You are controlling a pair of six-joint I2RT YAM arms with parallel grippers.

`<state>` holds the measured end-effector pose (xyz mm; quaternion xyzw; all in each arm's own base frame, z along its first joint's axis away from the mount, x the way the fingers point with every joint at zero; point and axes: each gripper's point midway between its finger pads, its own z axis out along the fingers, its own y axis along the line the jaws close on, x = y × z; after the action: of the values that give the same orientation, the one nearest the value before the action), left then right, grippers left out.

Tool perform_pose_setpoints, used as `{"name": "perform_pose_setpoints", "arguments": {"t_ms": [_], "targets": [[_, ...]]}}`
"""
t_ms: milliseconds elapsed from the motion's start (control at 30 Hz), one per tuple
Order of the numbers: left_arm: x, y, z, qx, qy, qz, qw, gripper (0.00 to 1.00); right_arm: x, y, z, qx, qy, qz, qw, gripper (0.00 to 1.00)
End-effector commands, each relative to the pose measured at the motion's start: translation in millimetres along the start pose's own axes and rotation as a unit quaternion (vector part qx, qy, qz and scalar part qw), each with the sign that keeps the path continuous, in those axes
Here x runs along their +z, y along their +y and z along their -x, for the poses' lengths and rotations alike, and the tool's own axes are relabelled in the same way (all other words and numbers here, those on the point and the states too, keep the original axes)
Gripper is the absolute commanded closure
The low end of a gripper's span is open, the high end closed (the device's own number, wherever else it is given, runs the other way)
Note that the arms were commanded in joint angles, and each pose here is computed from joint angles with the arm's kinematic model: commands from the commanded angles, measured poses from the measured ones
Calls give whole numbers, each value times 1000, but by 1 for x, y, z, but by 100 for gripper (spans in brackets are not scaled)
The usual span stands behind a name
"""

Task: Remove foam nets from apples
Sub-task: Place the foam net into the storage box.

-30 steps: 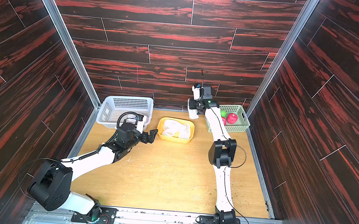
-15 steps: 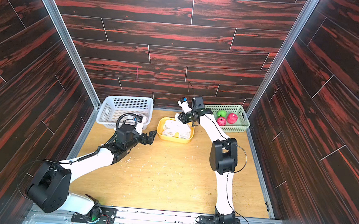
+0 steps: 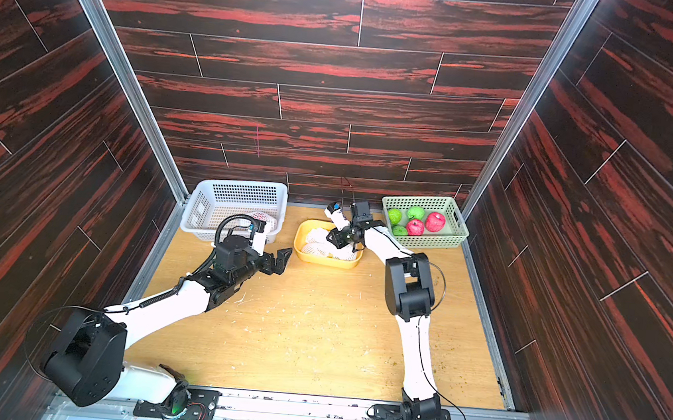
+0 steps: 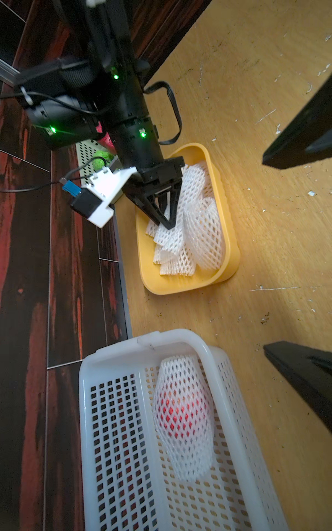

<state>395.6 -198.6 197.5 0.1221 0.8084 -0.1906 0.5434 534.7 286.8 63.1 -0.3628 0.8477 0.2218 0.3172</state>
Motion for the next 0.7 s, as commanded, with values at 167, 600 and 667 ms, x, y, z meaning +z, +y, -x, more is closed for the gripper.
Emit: {"name": "perform_pose_setpoints", "arguments": {"t_ms": [167,600,667], "targets": [[-3,-4,9,-2,-9,-13,1000,2,10,-8,0,-5,17,-17,1000,70],[-11,-2,24,0,-32,-1,999,2,-70,15,67,18,-47,-22,998,40],[-12,2,30,-2,-42,10,999,2,-78,18,70,21,-53,-23,998,39]]}}
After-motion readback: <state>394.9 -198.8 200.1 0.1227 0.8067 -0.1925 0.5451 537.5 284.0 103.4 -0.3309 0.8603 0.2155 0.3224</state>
